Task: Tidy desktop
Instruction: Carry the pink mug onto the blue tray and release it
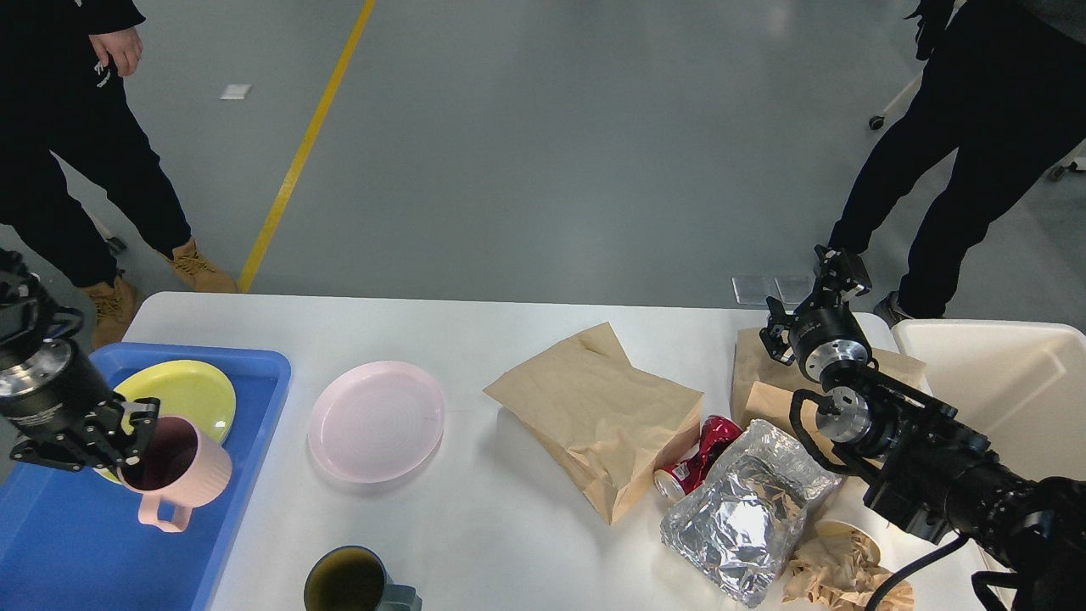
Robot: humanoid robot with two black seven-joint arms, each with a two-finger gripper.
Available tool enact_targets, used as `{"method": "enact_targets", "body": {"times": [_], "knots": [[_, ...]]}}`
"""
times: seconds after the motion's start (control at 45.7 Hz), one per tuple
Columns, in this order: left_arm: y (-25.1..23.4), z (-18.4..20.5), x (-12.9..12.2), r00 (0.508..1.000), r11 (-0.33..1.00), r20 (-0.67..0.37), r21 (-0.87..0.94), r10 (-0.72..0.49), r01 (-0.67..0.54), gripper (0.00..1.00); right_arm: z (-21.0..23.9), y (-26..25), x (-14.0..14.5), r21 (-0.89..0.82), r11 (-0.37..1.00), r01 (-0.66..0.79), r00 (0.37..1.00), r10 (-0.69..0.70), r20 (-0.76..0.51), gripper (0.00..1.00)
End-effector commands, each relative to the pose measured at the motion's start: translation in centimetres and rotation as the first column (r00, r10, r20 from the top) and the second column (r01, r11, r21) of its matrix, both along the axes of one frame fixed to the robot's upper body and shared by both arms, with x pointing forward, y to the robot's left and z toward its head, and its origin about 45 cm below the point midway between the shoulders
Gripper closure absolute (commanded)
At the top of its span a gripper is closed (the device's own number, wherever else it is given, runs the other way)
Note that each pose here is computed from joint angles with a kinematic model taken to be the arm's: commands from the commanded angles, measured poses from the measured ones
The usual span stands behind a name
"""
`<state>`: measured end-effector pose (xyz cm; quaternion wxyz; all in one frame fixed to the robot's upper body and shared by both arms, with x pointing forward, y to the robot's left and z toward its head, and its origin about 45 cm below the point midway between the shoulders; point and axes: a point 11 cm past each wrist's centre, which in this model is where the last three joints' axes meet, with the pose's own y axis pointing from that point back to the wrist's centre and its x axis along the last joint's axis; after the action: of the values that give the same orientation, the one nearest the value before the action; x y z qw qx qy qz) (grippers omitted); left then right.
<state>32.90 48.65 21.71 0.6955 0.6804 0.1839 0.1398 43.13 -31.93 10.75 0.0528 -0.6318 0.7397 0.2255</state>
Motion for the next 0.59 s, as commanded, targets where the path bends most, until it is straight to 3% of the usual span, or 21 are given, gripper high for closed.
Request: {"method": "enact_targets", "body": {"times": [0.0,0.372,0.568], "knots": [[2.6,0.3,-1.4,0.998,0.998,0.012,0.012,0.063,-0.063,1.00,0.0,0.0,0.0,0.001,1.000,0.001,1.000,-0.001,0.000,0.00],[8.4,-1.7,-5.7,0.986,0.983,0.004,0.084,0.164,-0.164,1.00,0.0,0.0,0.0,0.001,1.000,0.001,1.000,-0.001,0.000,0.00],[9.3,-1.8,-5.8,0.987,0.981,0.015,0.108,0.161,-0.162,1.00,0.0,0.0,0.0,0.001,1.000,0.000,1.000,0.000,0.000,0.00]]}}
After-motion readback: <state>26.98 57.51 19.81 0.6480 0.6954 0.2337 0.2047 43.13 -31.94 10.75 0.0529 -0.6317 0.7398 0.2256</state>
